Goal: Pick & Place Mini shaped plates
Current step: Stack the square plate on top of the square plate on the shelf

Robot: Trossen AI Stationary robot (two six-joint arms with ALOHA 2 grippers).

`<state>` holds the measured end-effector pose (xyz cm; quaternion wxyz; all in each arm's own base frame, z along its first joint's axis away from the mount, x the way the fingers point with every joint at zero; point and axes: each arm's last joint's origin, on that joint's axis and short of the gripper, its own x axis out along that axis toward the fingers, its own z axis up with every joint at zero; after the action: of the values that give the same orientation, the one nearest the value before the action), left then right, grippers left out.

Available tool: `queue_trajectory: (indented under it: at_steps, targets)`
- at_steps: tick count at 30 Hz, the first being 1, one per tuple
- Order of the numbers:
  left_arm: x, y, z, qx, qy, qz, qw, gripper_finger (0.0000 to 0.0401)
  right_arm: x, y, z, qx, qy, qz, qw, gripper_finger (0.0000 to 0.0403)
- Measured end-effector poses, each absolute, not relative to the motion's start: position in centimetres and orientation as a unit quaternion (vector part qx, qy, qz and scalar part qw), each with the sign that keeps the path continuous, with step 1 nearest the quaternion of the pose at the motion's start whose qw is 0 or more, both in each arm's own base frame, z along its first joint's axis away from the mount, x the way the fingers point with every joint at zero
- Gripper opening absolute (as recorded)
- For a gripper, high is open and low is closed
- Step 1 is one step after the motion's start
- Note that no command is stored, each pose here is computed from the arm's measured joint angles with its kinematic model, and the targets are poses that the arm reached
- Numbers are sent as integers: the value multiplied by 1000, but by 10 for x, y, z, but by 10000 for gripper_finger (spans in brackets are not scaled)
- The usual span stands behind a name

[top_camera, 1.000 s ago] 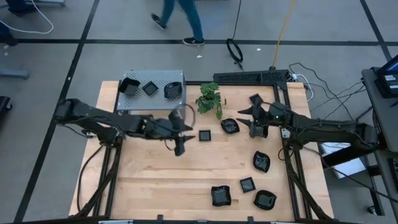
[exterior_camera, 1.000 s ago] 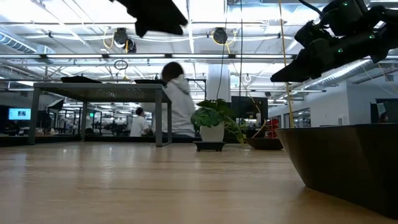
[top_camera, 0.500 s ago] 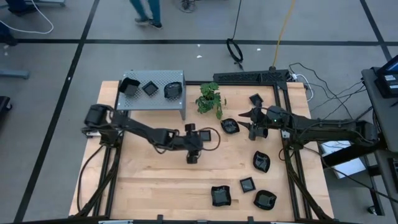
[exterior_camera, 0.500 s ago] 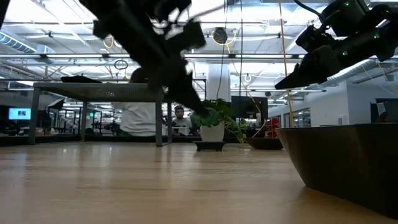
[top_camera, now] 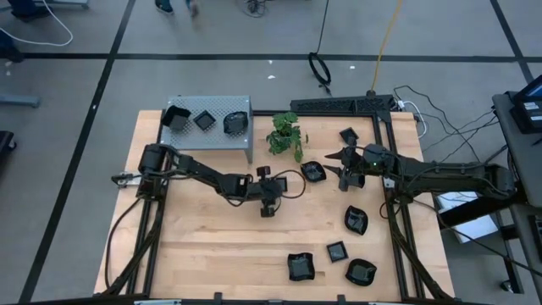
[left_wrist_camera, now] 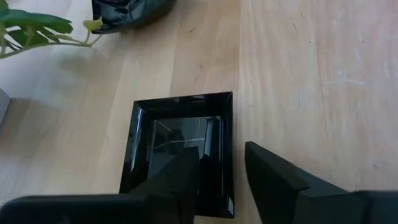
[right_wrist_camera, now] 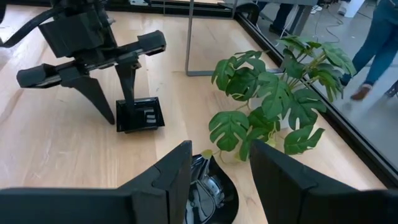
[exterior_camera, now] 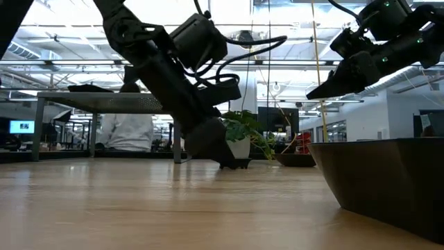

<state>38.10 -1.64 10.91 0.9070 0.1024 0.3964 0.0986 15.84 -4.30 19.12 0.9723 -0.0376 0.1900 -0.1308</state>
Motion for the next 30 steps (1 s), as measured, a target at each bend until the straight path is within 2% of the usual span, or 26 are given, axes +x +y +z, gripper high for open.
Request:
queue_trajectory:
  at_steps: [11,19,23,30]
  targets:
    - [381,-13,108,92,396,102,908,10,158,-43,191,-38,190,-131,972,153]
    - [381,-23,127,84,363,90,923,6,158,-43,191,-38,190,-131,972,153]
    - [379,-28,154,80,324,91,938,11,158,-43,191,-39,190,-131,972,153]
    - [360,-33,215,93,256,154,950,5,158,-43,191,-42,190,-131,972,153]
